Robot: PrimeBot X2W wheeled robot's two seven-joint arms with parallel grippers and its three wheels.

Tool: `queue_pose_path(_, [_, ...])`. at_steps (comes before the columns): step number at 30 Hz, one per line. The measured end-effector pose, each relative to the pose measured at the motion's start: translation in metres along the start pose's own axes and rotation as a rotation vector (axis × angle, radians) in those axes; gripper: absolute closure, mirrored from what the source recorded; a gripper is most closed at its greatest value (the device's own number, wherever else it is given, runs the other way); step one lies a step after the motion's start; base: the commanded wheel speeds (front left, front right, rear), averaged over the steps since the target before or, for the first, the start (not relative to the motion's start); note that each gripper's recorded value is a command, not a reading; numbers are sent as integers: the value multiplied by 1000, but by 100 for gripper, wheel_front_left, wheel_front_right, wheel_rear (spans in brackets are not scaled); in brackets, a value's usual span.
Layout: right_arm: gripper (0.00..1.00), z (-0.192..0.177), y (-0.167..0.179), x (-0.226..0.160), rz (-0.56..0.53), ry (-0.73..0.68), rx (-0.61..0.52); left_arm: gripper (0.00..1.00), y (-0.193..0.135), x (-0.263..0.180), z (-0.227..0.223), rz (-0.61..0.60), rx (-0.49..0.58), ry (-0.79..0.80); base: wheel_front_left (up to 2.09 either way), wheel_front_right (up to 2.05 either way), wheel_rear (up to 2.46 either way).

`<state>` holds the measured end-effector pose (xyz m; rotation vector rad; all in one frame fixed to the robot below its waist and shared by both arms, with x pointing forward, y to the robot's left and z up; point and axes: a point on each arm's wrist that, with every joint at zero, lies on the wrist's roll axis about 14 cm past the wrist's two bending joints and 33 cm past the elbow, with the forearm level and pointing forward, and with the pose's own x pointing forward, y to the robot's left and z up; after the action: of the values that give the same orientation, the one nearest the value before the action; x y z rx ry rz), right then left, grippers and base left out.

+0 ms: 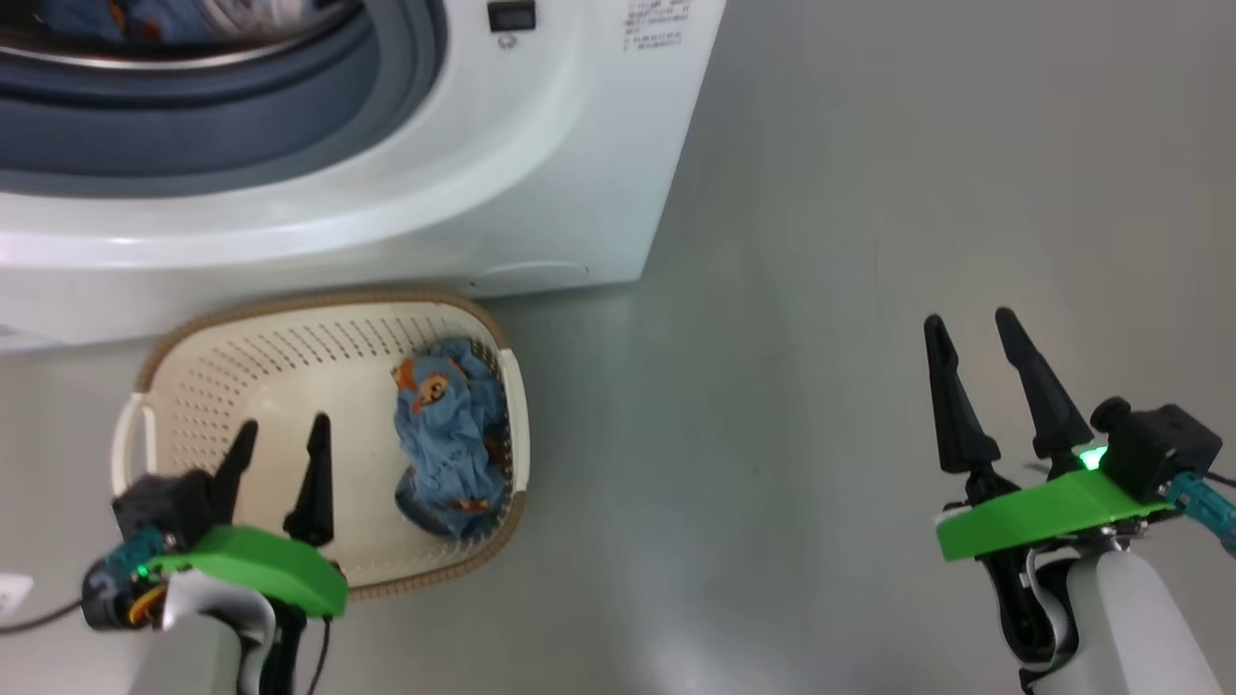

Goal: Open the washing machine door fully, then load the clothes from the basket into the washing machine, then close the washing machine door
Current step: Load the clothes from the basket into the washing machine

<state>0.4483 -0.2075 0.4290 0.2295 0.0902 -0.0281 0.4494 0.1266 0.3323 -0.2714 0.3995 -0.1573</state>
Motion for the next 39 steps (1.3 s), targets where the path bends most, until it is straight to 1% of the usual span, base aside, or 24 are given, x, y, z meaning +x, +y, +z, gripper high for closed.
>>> queue_pose_path(4, [0, -11, -2, 14, -5, 15, 1, 0, 4, 23, -9, -8, -4, 30, 0, 0, 0])
queue_pose_path(10, [0, -29, -2, 35, 0, 38, 3, 0, 6, 49, -45, -32, -11, 132, 0, 0, 0])
queue_pose_path(18, [0, -56, -13, 50, -20, 84, -10, 0, 13, 81, -87, -52, -36, 253, 0, 0, 0])
queue_pose_path(21, [0, -66, -17, 52, -29, 101, -5, 0, 9, 86, -110, -75, -41, 315, 0, 0, 0])
queue_pose_path(24, [0, -72, -21, 53, -39, 113, 3, 0, 0, 86, -132, -111, -48, 378, 0, 0, 0])
queue_pose_path(25, [0, -73, -24, 54, -46, 114, 6, 0, -7, 86, -142, -133, -66, 408, 0, 0, 0])
queue_pose_path(31, [0, -80, -35, 50, -71, 134, 0, 0, -19, 93, -159, -191, -102, 464, 0, 0, 0])
queue_pose_path(39, [0, -84, -38, 52, -74, 142, -5, 0, -27, 95, -177, -248, -105, 542, 0, 0, 0])
